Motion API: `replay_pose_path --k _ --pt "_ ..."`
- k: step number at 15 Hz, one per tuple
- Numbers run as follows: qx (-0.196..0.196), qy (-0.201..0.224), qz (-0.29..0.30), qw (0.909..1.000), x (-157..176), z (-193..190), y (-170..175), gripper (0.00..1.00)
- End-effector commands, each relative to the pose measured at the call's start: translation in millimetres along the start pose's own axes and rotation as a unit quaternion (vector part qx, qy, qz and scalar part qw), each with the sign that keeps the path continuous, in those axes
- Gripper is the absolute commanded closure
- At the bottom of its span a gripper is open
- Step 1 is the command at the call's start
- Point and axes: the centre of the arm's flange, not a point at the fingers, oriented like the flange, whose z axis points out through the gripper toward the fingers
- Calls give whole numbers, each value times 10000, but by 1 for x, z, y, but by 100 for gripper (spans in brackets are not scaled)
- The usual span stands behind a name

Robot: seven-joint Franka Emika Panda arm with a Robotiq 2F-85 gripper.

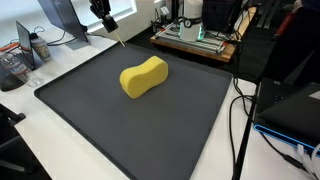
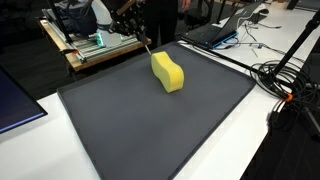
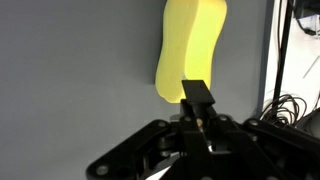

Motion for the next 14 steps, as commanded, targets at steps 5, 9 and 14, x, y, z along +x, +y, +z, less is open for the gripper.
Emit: replay_pose_path --k 5,9,14 --pt "-108 104 -14 9999 -20 0 -3 97" --pt "-255 -4 -17 9997 -54 16 -3 97" --pt "-329 330 -86 9989 -98 17 -8 97"
